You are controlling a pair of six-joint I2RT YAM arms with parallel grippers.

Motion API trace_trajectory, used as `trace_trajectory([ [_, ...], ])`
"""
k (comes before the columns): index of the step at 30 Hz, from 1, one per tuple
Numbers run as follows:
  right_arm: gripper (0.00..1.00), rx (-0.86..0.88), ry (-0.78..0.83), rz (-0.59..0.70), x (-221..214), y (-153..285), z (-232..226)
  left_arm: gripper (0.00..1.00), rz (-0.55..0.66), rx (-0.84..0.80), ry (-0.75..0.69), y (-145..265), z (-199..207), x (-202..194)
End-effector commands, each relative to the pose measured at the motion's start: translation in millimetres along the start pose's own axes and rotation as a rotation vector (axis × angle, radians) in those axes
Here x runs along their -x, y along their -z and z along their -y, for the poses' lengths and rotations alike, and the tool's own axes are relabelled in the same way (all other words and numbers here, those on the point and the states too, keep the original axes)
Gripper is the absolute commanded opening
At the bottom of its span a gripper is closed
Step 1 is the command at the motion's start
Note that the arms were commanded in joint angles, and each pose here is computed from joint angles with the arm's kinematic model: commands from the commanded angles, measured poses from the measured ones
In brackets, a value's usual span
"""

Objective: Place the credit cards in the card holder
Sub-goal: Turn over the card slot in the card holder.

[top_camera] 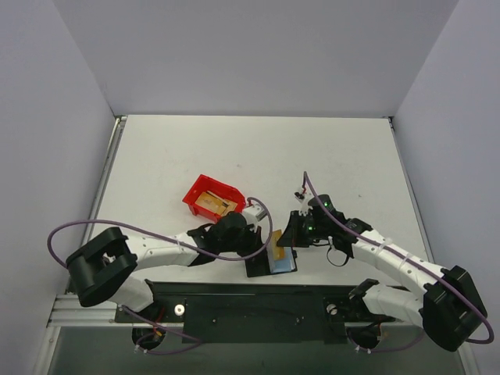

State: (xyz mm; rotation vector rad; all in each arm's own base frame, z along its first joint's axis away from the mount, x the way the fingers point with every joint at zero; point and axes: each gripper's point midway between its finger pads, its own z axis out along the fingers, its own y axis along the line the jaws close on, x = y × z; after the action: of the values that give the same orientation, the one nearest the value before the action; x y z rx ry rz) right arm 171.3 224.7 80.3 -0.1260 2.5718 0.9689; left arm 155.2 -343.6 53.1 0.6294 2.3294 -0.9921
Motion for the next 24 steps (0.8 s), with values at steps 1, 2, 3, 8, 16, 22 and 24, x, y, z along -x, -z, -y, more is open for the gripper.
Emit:
trace_trajectory([
  [1, 0.0, 0.096, 0.004, -0.008, 0.4, -4.8, -18.0, 0.0, 0.107, -0.02, -0.042, 19.7, 19.2, 35.7],
  [2, 0.0, 0.098, 0.003, -0.015, -1.0, -7.0, -18.7, 0.0, 0.122, -0.017, -0.044, 24.0, 19.7, 39.4],
  [3, 0.0, 0.1, 0.001, -0.013, -0.3, -8.3, -18.8, 0.0, 0.126, 0.001, -0.045, 27.2, 17.3, 40.4],
  [8, 0.0, 0.102, 0.016, -0.045, -6.5, -21.4, -22.6, 0.0, 0.188, 0.062, -0.041, 51.8, 8.4, 51.6],
  [16, 0.0, 0.041, 0.033, -0.092, -18.5, -42.0, -12.5, 0.0, 0.275, 0.147, -0.016, 80.3, -17.5, 63.9],
  [22, 0.0, -0.021, 0.025, -0.101, -20.6, -48.5, 0.2, 0.0, 0.239, 0.136, -0.015, 68.5, -18.1, 59.2],
  [24, 0.0, -0.04, 0.015, -0.102, -20.5, -50.0, 3.9, 0.0, 0.225, 0.125, -0.011, 61.0, -17.7, 56.9],
])
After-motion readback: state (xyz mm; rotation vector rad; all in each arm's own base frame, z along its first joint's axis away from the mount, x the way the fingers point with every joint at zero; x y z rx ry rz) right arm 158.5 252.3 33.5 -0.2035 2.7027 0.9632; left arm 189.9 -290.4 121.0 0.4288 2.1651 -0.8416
